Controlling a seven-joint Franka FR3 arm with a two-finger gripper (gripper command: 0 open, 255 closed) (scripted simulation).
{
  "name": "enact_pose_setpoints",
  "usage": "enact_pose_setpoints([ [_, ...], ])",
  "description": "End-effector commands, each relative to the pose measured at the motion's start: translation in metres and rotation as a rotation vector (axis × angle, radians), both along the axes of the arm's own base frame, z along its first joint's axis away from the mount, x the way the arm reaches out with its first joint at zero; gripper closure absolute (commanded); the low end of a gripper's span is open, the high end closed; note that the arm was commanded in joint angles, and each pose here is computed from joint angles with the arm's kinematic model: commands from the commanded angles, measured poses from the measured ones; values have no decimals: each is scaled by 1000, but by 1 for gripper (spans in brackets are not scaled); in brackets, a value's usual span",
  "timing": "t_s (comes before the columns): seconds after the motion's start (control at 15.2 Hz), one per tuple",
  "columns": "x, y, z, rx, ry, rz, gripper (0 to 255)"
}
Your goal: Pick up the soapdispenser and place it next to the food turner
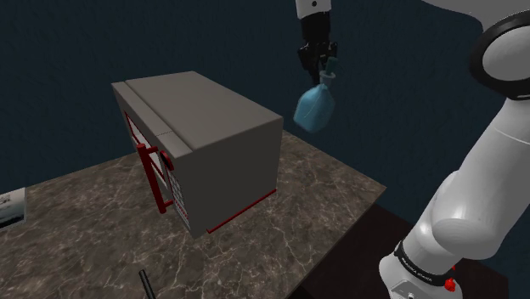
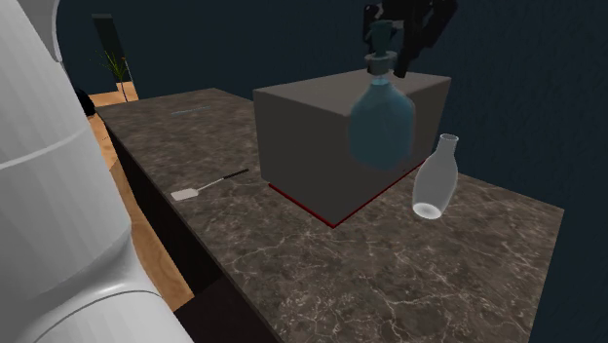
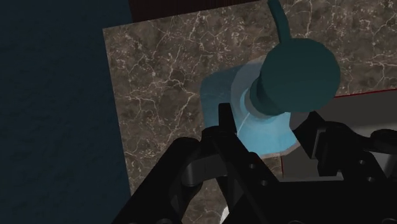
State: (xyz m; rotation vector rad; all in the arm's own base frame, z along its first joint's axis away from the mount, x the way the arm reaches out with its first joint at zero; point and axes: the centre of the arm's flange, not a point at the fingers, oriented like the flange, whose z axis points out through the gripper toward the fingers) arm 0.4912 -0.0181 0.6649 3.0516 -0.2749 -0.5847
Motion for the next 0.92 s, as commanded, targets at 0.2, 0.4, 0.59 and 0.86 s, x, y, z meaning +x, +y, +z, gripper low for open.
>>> enact_pose_setpoints([
  [0.2, -19, 62, 2, -1, 0, -1, 255],
  [0.4, -29, 100, 2, -1, 0, -1, 255],
  [0.59, -40, 138, 2, -1, 0, -1, 255],
  [0.86, -55, 189, 2, -1, 0, -1, 255],
])
